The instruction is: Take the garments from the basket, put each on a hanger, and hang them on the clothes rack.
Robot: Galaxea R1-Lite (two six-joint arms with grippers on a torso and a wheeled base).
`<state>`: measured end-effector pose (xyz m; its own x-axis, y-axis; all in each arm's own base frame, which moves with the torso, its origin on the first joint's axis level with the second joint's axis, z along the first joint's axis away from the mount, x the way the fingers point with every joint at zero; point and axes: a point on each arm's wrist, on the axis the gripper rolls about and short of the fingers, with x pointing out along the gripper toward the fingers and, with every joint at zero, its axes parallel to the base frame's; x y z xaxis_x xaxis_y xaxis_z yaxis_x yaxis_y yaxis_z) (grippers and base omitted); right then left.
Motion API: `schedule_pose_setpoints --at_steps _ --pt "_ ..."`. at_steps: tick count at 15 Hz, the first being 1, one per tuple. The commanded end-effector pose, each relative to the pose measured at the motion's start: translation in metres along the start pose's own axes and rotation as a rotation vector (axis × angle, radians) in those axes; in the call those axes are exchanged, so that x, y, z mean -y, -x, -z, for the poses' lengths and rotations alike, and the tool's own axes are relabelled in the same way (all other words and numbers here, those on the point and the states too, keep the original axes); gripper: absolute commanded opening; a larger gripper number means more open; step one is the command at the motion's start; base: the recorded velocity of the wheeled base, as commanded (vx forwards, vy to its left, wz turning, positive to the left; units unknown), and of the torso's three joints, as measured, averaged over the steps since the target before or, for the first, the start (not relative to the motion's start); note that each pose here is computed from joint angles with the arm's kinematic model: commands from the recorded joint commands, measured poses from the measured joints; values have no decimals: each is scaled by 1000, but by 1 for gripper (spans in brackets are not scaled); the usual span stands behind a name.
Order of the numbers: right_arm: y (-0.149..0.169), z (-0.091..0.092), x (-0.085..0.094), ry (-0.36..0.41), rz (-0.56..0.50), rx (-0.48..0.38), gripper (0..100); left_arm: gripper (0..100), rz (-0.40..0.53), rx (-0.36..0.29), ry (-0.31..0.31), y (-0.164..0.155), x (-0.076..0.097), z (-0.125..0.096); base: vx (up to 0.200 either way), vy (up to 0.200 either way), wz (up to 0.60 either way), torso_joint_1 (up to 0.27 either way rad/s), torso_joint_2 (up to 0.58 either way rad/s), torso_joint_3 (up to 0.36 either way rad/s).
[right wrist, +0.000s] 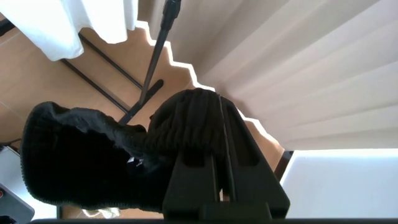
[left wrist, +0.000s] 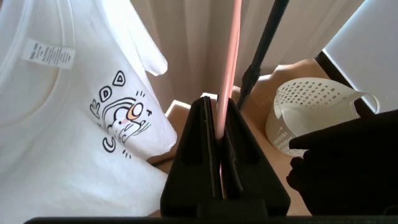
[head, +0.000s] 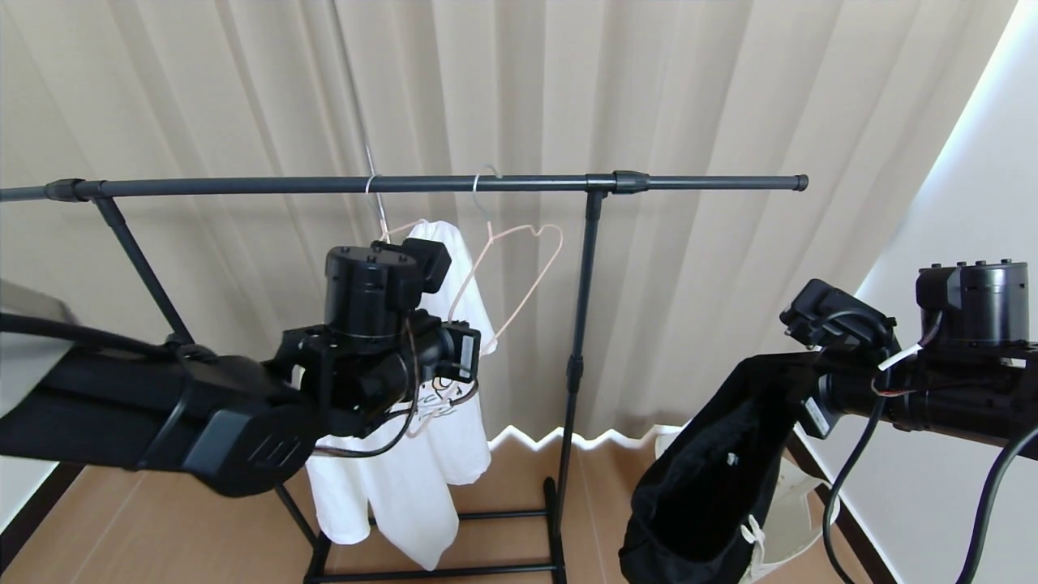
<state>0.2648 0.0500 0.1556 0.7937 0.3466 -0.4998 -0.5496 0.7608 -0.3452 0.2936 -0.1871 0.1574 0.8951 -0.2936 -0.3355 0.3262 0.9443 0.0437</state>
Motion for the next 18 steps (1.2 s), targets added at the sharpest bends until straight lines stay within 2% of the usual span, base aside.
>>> schedule_pose_setpoints --at_steps 1,3,5,7,9,10,11,14,18 --pt "-1 -6 -5 14 -18 19 0 0 38 26 6 57 -14 16 0 0 0 0 0 0" --pt "-2 -11 -11 27 -6 17 0 0 93 25 5 78 -19 33 0 0 0 0 0 0" --pt "-6 -18 -18 5 44 38 0 0 150 18 2 89 -22 49 0 0 0 0 0 0" --pt "-9 -26 -23 -24 113 51 0 0 190 28 -39 94 -23 59 0 0 0 0 0 0" --pt "-17 -34 -29 -49 244 49 0 0 270 70 -120 102 -24 74 0 0 0 0 0 0" --pt "-19 -36 -31 -52 270 55 0 0 294 77 -137 104 -24 78 0 0 0 0 0 0" --pt "-26 -39 -32 -67 331 65 0 0 315 48 -172 103 -23 88 0 0 0 0 0 0" --pt "-44 -41 -32 -89 419 86 0 0 363 -1 -217 102 -12 100 0 0 0 0 0 0" --pt "-48 -42 -31 -94 438 101 0 0 412 -21 -252 96 -2 104 0 0 0 0 0 0"
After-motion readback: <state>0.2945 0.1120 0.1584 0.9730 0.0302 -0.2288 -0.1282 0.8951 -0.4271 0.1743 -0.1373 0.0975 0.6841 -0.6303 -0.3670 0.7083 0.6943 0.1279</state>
